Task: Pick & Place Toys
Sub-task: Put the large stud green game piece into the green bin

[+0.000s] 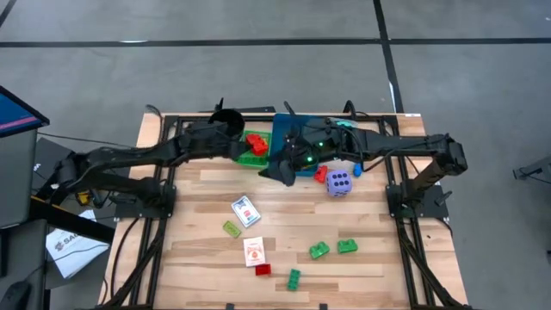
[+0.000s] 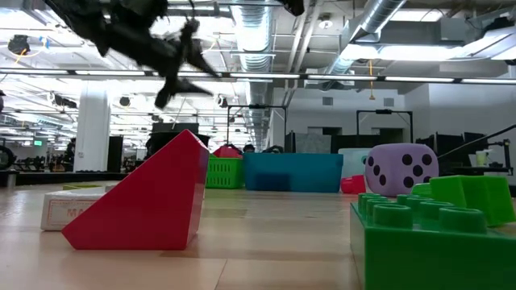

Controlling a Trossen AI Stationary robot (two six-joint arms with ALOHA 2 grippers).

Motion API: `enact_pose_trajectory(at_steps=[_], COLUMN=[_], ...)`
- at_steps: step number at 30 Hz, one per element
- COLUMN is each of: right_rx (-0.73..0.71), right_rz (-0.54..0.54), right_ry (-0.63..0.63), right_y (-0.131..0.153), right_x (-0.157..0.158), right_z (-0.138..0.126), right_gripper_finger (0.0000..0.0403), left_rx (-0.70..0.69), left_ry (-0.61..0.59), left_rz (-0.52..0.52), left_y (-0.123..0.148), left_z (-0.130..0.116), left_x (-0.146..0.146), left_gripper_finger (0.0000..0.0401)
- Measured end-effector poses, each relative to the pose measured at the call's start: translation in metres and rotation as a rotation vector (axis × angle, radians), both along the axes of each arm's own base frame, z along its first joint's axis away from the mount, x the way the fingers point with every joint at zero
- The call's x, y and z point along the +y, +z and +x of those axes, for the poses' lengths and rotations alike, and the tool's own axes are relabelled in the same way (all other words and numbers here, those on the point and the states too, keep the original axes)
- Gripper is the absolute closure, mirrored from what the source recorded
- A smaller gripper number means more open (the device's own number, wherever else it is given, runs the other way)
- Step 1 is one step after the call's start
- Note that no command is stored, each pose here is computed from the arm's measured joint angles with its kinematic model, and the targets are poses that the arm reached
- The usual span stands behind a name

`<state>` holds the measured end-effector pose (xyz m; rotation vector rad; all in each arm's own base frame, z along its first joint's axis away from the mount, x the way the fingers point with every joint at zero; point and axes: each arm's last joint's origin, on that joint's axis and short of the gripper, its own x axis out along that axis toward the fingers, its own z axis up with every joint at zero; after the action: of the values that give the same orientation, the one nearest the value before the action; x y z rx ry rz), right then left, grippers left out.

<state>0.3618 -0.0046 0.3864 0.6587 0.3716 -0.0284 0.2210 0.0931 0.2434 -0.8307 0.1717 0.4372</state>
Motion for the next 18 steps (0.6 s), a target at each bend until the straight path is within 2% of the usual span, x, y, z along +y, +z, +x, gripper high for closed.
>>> enact_pose_trajectory(at_steps=[7,11,14,18], right_rx=[0.013,0.122,0.277,0.391], right_rz=[-0.102,-0.113,-0.049,0.068], right_ry=[0.186,0.24,0.22,0.166], right_y=[0.007,0.004,-0.007,-0.016], right_x=[0.016,0.019,0.019,0.024], right_z=[-0.015,-0.03,-0.04,-0.041], right_gripper_finger=[0.0055,0.0077,0.0085,0.0087], left_rx=[-0.227,-0.325,-0.377,-0.392], left_ry=[-0.14,-0.213,-0.236,-0.276], left_rz=[0.083,0.102,0.109,0.103], left_y=[0.048,0.065,0.072,0.072], left_z=[-0.027,-0.041,-0.045,-0.042], left_x=[-0.042,-0.063,-0.074,-0.087], left_gripper_finger=[0.0237,0.0236,0.0236,0.0235])
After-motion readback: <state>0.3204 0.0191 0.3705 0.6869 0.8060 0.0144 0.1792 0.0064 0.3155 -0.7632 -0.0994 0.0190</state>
